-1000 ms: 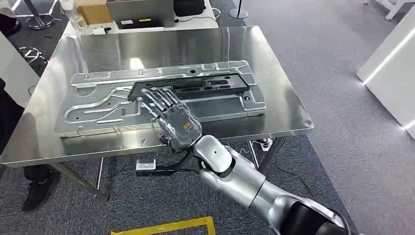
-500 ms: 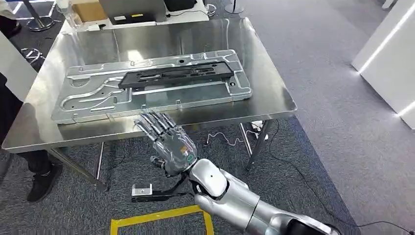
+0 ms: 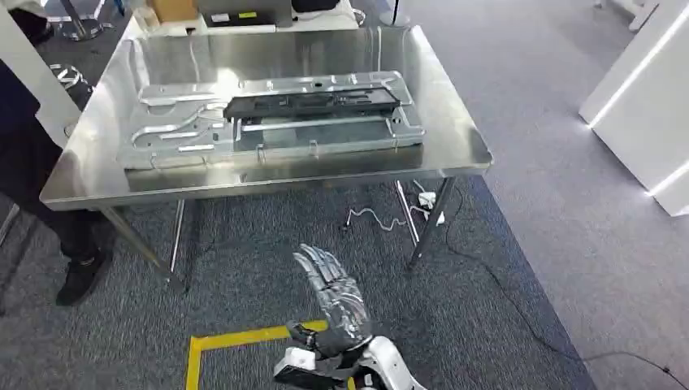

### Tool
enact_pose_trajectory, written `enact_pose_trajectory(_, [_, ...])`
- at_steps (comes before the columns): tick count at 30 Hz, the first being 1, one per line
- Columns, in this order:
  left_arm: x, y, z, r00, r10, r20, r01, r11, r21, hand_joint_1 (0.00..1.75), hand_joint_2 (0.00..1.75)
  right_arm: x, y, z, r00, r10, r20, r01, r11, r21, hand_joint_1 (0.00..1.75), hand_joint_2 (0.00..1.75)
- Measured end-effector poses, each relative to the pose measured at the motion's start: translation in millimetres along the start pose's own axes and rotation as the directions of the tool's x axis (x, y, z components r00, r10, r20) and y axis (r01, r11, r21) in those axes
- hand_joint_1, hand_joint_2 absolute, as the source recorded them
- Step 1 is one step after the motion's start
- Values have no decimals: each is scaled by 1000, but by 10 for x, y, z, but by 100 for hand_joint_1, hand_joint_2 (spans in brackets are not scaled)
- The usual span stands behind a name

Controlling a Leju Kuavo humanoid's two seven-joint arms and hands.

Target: Take the parts from the cabinet and place them on the table.

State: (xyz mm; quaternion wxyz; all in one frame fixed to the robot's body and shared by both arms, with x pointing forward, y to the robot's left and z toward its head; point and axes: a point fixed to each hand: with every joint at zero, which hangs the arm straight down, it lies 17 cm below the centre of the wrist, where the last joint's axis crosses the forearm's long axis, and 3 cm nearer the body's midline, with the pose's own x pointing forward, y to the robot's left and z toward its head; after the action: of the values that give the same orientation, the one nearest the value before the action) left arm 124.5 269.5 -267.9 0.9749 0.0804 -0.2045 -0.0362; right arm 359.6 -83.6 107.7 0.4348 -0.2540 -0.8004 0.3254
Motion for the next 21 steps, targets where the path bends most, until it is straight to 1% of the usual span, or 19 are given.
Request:
enact_pose_trajectory(2, [-70, 33, 11, 1000, 28, -12, -28, 999, 21, 0, 0, -506, -10, 403, 991, -41, -125, 38, 999, -26, 0, 175])
enact_pose_trajectory(4, [-77, 31, 16, 999, 51, -14, -51, 998, 32, 0, 0, -1061, -65, 791, 967, -11, -255, 1, 999, -40, 0, 175])
enact_pose_trajectory(5, [-74, 21, 18, 998, 56, -13, -56, 998, 34, 0, 0, -1337, -112, 1000, 944, 5, -329, -21, 999, -43, 0, 175])
enact_pose_trajectory(6, [-62, 4, 20, 998, 67, -13, -66, 997, 36, 0, 0, -1627, -145, 1224, 906, 21, -423, -42, 998, -39, 0, 175])
enact_pose_trajectory(8, [-51, -26, 27, 995, 99, -14, -98, 994, 48, 0, 0, -2185, -246, 1748, 790, 58, -610, -86, 996, -17, 0, 175])
enact_pose_trajectory(10, [-65, -7, 28, 992, 127, -19, -126, 990, 62, 0, 0, -2586, -245, 2445, 610, 53, -791, -84, 996, 2, 0, 175])
enact_pose_trajectory(11, [-78, -5, 31, 990, 137, -21, -135, 989, 65, 0, 0, -2707, -224, 2804, 500, 38, -865, -73, 997, 1, 0, 175])
enact_pose_trajectory(12, [-100, 13, 33, 990, 141, -25, -139, 988, 73, 0, 0, -2764, -173, 3118, 398, 24, -917, -57, 998, 1, 0, 175])
enact_pose_trajectory(13, [-124, 20, 38, 988, 149, -29, -147, 986, 80, 0, 0, -2807, -121, 3426, 286, 9, -958, -38, 999, -2, 0, 175])
enact_pose_trajectory(15, [-145, 36, 40, 986, 164, -36, -160, 983, 91, 0, 0, -2772, 54, 3906, 83, -30, -996, 16, 999, -29, 0, 175])
enact_pose_trajectory(17, [-139, 48, 37, 984, 174, -36, -170, 981, 98, 0, 0, -2670, 223, 4245, -79, -60, -995, 64, 996, -65, 0, 175])
enact_pose_trajectory(18, [-140, 54, 36, 983, 178, -36, -173, 980, 102, 0, 0, -2618, 292, 4344, -128, -72, -989, 81, 993, -82, 0, 0])
enact_pose_trajectory(20, [-142, 65, 35, 982, 184, -38, -179, 978, 107, 0, 0, -2531, 427, 4467, -210, -97, -973, 118, 985, -124, 0, 0])
enact_pose_trajectory(21, [-132, 70, 33, 982, 185, -36, -180, 978, 109, 0, 0, -2470, 532, 4534, -271, -118, -955, 150, 975, -163, 0, 0])
